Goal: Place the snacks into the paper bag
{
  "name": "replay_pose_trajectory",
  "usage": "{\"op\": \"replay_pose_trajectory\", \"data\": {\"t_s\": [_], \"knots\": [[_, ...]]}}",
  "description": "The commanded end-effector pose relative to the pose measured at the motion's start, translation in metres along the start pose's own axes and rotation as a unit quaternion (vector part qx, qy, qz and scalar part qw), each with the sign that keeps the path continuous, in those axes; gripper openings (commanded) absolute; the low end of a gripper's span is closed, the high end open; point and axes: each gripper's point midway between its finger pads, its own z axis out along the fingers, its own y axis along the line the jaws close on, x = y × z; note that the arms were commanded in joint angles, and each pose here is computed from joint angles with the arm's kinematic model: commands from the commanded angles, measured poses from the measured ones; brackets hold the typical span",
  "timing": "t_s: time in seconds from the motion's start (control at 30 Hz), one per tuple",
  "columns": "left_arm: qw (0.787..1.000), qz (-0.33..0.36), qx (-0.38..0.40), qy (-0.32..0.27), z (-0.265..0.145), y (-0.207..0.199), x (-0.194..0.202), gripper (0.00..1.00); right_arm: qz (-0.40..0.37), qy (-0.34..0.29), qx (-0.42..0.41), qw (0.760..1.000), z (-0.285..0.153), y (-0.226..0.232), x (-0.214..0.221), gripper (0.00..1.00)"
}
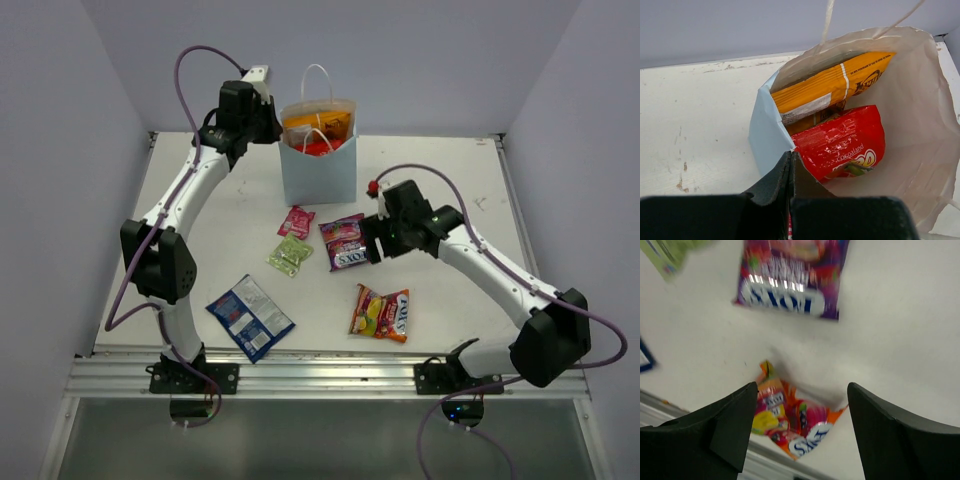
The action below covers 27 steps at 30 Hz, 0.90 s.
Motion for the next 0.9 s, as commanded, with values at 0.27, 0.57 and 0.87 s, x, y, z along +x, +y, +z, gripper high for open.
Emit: {"op": "replay_pose_trajectory", "data": {"t_s": [0.27,0.57,0.87], "knots": [[1.0,0.006,0.014,-0.019,-0.018,-0.01,-0.009,0.0,0.095,0.216,-0.099,0.967,-0.01,0.038,0.133,0.77],[1.0,0.023,0.009,-0.01,-0.021,-0.007,-0.006,0.0,0.072,0.279,-0.098,0.953,0.021,0.052,0.174,0.78],[1.0,0.026,0.009,-0.014,-0.02,-0.006,-0.006,0.0,0.066,0.278,-0.048,0.957,0.057,0.04,0.183,0.31]]}}
